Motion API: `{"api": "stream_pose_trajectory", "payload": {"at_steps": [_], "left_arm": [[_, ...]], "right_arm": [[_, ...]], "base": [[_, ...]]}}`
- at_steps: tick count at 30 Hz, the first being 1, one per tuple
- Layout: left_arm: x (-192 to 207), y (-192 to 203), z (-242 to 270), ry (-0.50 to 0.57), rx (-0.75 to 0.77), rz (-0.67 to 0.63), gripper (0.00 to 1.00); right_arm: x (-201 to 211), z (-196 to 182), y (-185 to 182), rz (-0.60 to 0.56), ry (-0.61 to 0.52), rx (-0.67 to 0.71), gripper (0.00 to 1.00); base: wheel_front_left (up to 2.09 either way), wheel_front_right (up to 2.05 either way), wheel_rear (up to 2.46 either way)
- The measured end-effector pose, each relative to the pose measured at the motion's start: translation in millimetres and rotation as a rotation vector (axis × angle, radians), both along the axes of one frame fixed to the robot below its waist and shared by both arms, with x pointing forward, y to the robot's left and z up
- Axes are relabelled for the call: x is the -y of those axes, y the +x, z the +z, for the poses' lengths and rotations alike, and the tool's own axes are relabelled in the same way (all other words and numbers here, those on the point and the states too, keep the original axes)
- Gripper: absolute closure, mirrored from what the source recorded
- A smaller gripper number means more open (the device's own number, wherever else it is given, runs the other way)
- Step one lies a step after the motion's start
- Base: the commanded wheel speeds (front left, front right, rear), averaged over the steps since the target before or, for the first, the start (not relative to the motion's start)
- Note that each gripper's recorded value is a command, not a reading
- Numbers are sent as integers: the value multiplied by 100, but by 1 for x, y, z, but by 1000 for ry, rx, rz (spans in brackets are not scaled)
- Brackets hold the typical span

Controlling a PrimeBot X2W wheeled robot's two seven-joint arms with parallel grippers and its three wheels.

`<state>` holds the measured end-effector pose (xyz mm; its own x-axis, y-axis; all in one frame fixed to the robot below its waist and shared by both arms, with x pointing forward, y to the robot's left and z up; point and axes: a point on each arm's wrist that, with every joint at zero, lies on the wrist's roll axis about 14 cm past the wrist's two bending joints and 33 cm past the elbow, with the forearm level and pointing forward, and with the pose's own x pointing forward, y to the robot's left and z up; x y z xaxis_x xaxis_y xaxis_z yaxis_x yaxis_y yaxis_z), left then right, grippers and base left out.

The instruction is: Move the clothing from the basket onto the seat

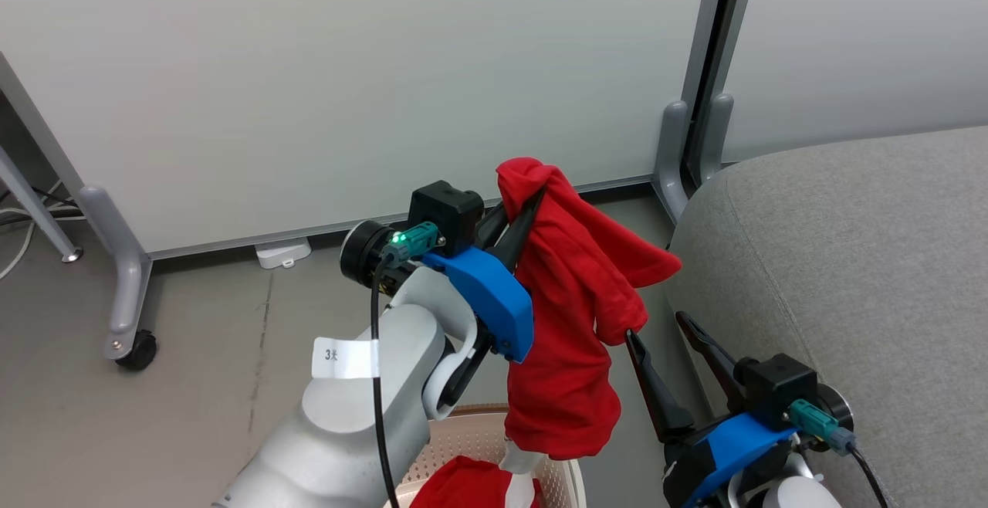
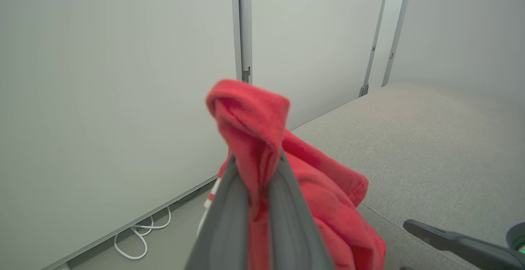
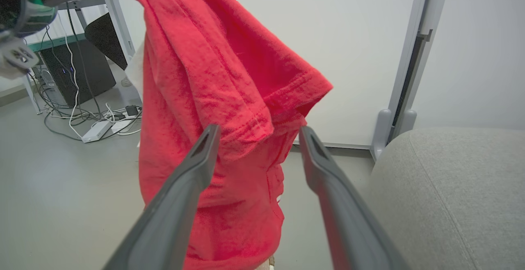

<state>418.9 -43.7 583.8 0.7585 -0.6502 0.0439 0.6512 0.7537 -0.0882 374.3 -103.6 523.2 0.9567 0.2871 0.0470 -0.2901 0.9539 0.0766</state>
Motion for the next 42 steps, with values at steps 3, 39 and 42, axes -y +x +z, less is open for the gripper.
{"api": "stream_pose_trajectory", "payload": {"at_steps": [3,39,42], "left_arm": [[0,-1,-4,-1,-10,2,100],[17,-8,-17,0,-53,-66,100],[17,-9,-17,-2,-52,-67,100]], "right_arm": [[-1,0,0,5,-1,-1,0],[-63,-7,49,207,-83,-142,60],[-65,-8,51,214,-81,-141,100]], "base": [[0,0,0],[0,0,0],[0,0,0]]}}
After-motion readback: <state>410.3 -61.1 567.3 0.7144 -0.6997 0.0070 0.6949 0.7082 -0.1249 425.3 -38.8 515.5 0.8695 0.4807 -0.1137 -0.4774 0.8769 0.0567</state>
